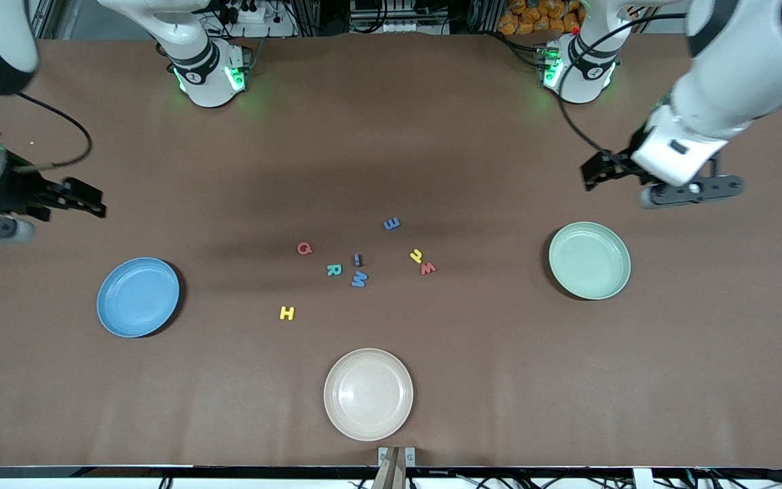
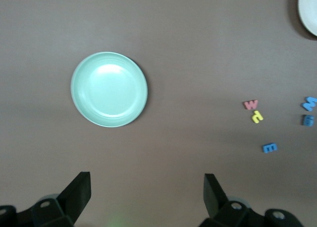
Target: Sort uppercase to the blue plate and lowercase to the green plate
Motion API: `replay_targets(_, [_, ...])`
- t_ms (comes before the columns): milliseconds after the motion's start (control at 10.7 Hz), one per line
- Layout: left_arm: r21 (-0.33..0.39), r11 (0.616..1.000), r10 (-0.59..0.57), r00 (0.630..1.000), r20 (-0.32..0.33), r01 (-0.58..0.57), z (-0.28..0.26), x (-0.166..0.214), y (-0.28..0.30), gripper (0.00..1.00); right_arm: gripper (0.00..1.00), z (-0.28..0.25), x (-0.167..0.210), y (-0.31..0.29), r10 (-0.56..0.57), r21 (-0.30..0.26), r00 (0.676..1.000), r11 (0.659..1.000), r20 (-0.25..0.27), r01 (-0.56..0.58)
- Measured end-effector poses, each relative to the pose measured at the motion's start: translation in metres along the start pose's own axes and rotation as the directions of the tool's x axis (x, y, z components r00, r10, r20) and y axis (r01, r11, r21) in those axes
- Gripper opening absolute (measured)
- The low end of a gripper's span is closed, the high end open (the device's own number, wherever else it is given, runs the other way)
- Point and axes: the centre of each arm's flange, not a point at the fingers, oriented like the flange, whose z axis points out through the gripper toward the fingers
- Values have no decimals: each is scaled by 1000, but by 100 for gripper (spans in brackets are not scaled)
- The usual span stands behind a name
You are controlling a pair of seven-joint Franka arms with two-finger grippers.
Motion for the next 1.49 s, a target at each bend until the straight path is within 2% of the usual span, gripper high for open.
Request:
replay_targets(374, [-37, 999, -26, 1000, -14, 26, 48, -12, 49, 100, 100, 60, 35, -40, 47, -2, 999, 999, -5, -47])
replay_targets(654, [-64, 998, -27, 1000, -14, 26, 91, -13, 58, 100, 100, 118, 67, -57, 96, 8, 994, 995, -45, -96])
replay_targets(1027, [-81, 996, -36, 999, -17, 35, 138, -6, 60, 100, 100, 187, 91, -108, 58, -2, 998, 998, -4, -58])
replay_targets(1214, [-90, 995, -42, 999, -13, 40, 162, -1, 60, 100, 100, 218, 110, -128, 34, -3, 999, 999, 1, -34])
replay_targets(1495, [-98, 994, -42, 999, -3, 41, 189, 3, 64, 100, 100, 251, 131, -138, 33, 12, 998, 999, -51, -33])
